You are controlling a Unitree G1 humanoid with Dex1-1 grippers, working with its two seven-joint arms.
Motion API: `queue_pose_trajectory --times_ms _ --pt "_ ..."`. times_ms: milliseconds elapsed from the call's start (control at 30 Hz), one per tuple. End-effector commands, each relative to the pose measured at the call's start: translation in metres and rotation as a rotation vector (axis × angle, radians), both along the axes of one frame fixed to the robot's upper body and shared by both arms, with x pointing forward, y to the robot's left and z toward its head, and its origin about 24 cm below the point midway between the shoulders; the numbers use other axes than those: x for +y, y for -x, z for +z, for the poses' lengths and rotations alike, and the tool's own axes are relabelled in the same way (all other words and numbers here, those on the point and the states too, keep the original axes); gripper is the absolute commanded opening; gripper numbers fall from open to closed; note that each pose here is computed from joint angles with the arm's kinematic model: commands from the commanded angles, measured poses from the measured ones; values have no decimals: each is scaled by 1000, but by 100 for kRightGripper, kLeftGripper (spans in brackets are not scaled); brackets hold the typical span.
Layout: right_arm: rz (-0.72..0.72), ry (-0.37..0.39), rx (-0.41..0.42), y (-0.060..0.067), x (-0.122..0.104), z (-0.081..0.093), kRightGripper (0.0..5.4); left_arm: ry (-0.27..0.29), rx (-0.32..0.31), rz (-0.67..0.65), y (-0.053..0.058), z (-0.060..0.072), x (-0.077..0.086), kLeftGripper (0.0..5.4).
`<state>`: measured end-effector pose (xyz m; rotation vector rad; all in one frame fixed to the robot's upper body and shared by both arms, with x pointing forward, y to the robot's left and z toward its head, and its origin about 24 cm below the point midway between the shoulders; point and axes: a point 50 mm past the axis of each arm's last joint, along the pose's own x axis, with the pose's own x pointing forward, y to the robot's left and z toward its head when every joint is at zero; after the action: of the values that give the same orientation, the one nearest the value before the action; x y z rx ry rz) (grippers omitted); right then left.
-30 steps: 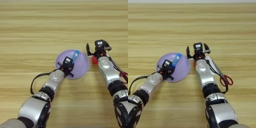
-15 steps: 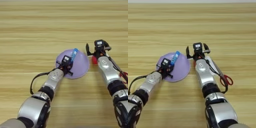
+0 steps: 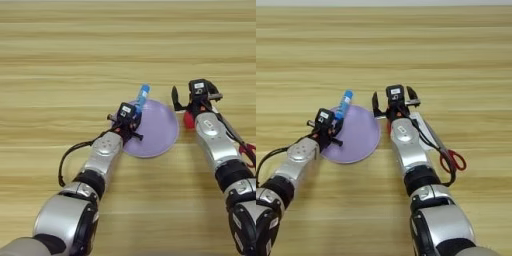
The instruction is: Move the objects on the table
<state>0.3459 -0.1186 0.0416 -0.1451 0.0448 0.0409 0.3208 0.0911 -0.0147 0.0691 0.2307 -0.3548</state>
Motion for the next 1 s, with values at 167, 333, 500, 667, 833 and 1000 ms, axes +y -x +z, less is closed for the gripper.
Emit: queue_pose_trajectory --times_ms 167,333,500,667,833,1000 --pt "-2 -2 -12 -3 2 4 540 34 -59 104 -4 13 24 119" --pt "-5 -3 -14 -4 1 5 540 -32 -7 208 -4 7 52 119" --pt "-6 -3 -13 -4 0 4 540 -81 26 268 -4 4 68 119" --pt "-6 -4 -14 -4 0 5 540 -108 69 320 -2 -2 79 119" --pt "-4 -4 -14 -4 0 5 540 -79 146 322 3 -13 75 119" --pt "-2 -4 -15 -4 1 5 540 -71 187 328 5 -19 74 119"
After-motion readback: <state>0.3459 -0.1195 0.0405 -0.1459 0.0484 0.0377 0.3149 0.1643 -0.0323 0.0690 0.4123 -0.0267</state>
